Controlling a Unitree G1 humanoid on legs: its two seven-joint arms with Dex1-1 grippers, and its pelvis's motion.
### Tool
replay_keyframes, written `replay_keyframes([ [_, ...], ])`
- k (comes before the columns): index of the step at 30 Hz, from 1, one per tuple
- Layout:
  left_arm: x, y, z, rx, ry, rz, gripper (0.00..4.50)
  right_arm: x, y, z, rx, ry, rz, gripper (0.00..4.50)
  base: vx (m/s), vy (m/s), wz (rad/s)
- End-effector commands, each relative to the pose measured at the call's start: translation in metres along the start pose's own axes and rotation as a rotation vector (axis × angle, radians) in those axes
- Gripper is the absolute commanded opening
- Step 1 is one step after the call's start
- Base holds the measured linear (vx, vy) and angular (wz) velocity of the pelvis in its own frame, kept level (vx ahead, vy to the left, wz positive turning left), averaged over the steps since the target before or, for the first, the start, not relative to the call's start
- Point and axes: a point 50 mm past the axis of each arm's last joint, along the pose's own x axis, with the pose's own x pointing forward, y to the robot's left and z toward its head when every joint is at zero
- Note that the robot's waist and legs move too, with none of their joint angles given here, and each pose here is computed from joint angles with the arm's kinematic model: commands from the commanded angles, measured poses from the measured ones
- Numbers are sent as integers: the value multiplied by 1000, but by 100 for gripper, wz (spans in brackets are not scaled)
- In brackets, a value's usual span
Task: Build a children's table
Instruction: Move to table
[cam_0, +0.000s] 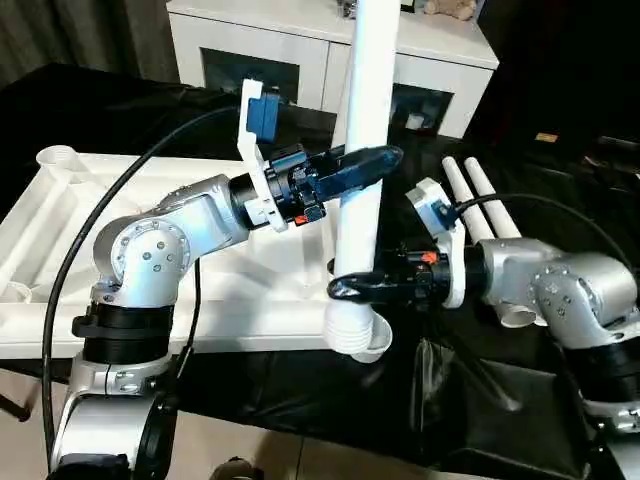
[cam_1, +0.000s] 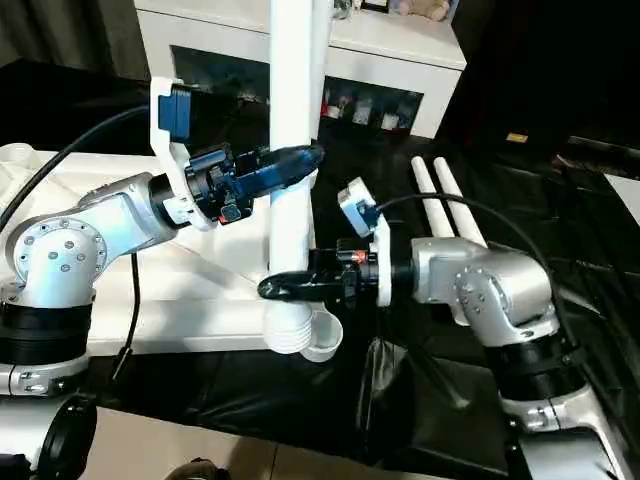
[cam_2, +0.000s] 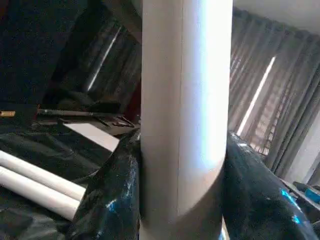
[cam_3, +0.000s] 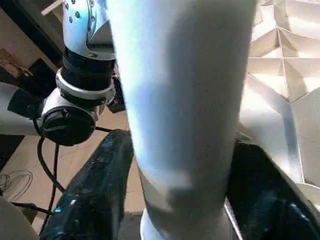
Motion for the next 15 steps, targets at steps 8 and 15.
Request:
replay_keyframes([
  [8,5,-5,8,59,2,-23,177,3,4,3,-20,3,33,250,0,0,0],
  [15,5,-5,9,58,-12,-21,177,5,6,1,-9,3,54,196,0,0,0],
])
